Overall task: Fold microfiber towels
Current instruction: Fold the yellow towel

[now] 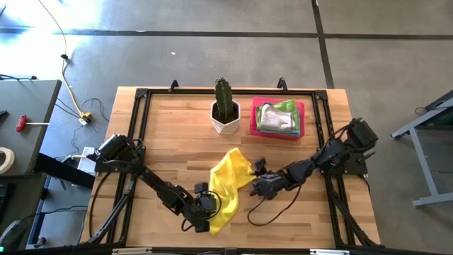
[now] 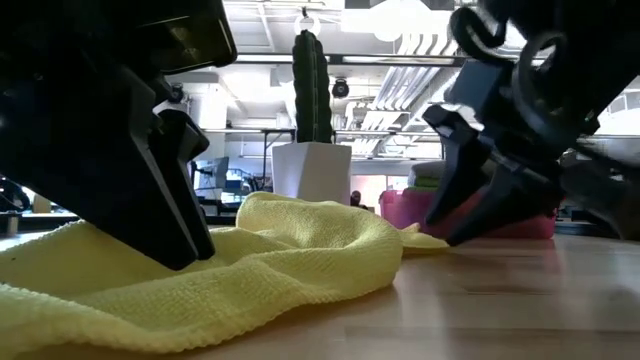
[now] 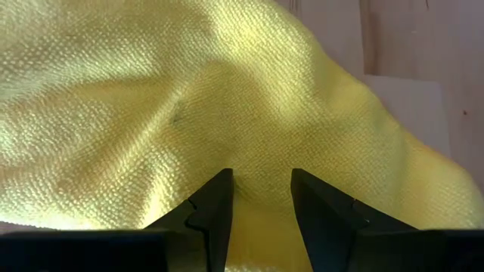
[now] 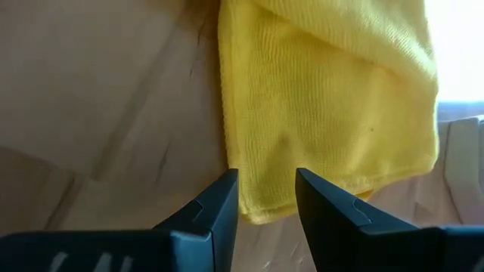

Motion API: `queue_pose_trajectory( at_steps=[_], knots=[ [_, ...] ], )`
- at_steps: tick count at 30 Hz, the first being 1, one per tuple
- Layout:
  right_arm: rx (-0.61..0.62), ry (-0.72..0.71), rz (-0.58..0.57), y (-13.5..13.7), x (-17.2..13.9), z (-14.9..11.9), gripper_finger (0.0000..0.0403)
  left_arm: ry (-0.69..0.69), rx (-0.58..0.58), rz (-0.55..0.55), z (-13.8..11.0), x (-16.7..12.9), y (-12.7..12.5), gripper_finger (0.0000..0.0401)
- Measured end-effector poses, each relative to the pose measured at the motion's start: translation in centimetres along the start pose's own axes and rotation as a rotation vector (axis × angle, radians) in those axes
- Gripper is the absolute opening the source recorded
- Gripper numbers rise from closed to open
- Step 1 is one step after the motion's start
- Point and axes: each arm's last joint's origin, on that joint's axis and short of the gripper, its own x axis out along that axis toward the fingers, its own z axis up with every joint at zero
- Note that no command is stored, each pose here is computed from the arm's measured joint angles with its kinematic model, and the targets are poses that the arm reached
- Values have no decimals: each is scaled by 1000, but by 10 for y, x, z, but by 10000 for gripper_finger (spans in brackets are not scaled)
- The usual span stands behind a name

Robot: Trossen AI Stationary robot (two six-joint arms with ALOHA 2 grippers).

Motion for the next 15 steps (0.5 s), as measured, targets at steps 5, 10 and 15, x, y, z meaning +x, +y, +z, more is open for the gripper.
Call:
queue_pose_trajectory(
  at_steps=[5,10,15],
  knots=[
    [-19,16,24,-4,2,-3,126,0,12,2,0,0,0,126],
    [-8,-2,88,-3,3,-3,126,0,35,5,0,0,0,126],
    [6,-30,118,0,0,4,126,0,36,7,0,0,1,126]
  ],
)
